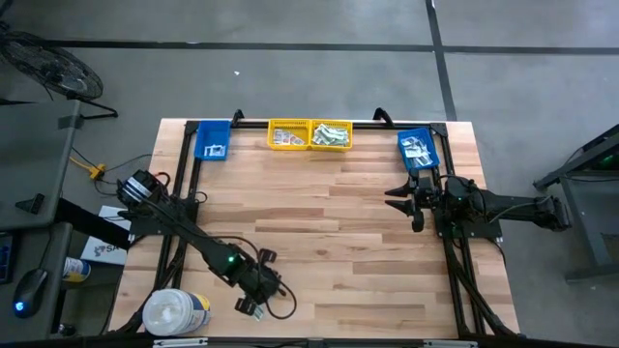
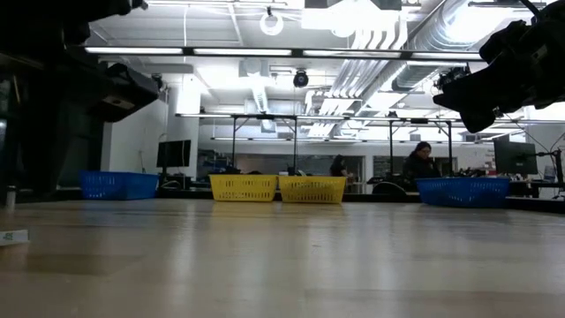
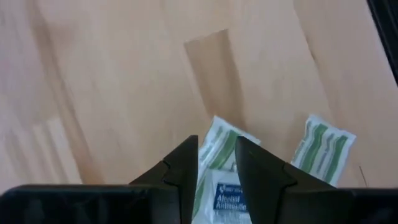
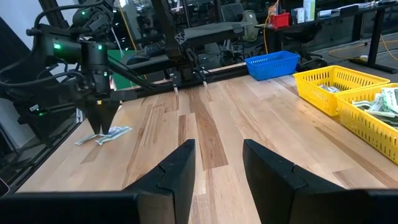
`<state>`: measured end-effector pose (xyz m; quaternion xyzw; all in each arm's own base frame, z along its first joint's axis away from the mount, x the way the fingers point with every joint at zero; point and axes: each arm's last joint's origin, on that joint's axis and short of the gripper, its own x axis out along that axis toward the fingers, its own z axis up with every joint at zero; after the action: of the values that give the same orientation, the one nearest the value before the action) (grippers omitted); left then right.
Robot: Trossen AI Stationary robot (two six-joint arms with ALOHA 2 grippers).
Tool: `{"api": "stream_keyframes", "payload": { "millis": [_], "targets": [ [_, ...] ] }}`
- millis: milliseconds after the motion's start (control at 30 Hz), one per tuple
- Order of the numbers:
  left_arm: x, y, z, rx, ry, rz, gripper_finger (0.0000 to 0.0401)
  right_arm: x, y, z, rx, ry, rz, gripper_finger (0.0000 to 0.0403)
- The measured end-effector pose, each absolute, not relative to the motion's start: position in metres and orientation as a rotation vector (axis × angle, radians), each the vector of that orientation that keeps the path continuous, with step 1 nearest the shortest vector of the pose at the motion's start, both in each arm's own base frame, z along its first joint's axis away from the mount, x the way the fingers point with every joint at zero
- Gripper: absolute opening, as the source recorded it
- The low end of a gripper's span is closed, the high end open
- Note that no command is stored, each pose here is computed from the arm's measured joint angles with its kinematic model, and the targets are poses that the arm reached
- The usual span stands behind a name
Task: Pick & Place First Aid Supplies
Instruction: Put the green bandage pack into the right yellow bin
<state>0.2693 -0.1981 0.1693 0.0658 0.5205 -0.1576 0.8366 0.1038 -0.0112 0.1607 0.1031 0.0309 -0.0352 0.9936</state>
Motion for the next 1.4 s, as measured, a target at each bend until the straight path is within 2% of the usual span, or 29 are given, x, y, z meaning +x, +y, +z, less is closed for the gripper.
{"api": "stream_keyframes", "payload": {
  "millis": [267, 967, 1067, 1300, 1400],
  "targets": [
    [0.272, -0.199, 0.165, 0.266, 1.071, -0.378, 0.0108, 0.104, -0.011, 0.161, 0.207, 0.062, -0.070, 0.0129],
    [0.280, -0.207, 0.120, 0.332, 1.164, -0.456, 0.0105, 0.104, -0.011, 0.160, 0.207, 0.072, -0.072, 0.0129],
    [0.280, -0.207, 0.119, 0.302, 1.173, -0.435, 0.0087, 0.104, -0.011, 0.160, 0.208, 0.072, -0.072, 0.0129],
    [0.280, -0.207, 0.119, 0.256, 1.187, -0.411, 0.0013, 0.104, -0.011, 0.160, 0.208, 0.073, -0.071, 0.0129],
    [0.280, -0.206, 0.119, 0.233, 1.189, -0.386, 0.0005, 0.104, -0.011, 0.160, 0.208, 0.073, -0.071, 0.0129]
  ]
}}
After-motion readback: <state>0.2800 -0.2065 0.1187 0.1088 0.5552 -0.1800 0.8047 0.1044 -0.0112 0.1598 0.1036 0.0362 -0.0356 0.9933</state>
